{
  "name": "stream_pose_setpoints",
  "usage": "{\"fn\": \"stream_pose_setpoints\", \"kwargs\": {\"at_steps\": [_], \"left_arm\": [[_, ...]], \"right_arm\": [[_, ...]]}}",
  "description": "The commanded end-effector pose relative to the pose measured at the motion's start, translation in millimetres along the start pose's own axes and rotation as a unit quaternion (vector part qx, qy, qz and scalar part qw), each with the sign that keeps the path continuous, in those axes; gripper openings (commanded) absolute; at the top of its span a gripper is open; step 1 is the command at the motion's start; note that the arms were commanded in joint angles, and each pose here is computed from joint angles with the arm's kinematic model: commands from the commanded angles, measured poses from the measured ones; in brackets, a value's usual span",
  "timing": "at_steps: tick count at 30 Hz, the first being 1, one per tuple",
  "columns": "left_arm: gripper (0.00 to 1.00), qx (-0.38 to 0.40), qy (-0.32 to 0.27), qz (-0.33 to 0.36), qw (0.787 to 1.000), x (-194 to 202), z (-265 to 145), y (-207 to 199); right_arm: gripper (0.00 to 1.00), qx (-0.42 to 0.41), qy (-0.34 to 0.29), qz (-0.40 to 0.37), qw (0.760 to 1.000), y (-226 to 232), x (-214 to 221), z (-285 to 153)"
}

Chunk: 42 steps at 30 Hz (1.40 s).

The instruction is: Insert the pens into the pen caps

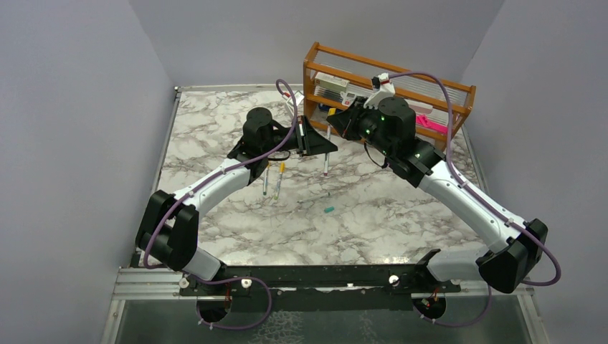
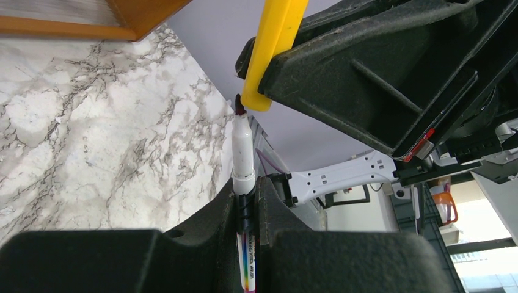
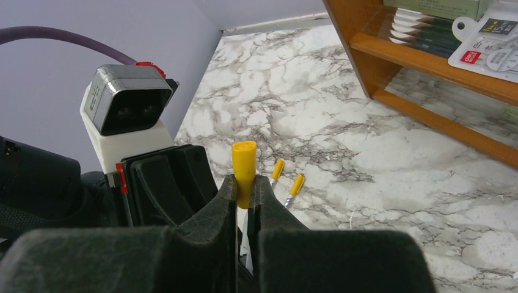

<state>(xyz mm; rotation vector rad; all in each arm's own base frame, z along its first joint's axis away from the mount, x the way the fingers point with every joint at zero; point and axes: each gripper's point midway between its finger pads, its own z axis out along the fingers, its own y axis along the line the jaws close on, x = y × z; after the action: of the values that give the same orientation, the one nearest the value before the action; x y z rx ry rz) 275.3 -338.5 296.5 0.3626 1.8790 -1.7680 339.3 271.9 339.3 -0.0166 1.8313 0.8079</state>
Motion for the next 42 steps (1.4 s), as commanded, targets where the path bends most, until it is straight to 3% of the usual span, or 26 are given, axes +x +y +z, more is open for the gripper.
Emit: {"fn": "stream_pose_setpoints", "kwargs": {"at_steps": [1, 16, 31, 42], "left_arm": [[0.00, 0.035, -0.004, 0.047, 0.998, -3.1, -4.1, -25.6], [0.00, 0.034, -0.004, 0.045, 0.998, -1.4, -4.6, -24.5], [0.00, 0.021, -0.004, 0.076, 0.997, -7.2, 4.9, -6.7], [0.00, 0.016, -0.042, 0.137, 0.989, -41.2, 12.4, -21.8]], "right_arm": [[0.01, 0.025, -0.006, -0.004, 1.000, -8.5, -4.3, 4.6], [0.01, 0.003, 0.007, -0.007, 1.000, -2.9, 2.3, -4.0], [0.01, -0.032, 0.084, -0.001, 0.996, 4.4, 34.7, -24.9], [0.01, -0.040, 0.146, 0.030, 0.988, -3.0, 76.2, -37.4]]}}
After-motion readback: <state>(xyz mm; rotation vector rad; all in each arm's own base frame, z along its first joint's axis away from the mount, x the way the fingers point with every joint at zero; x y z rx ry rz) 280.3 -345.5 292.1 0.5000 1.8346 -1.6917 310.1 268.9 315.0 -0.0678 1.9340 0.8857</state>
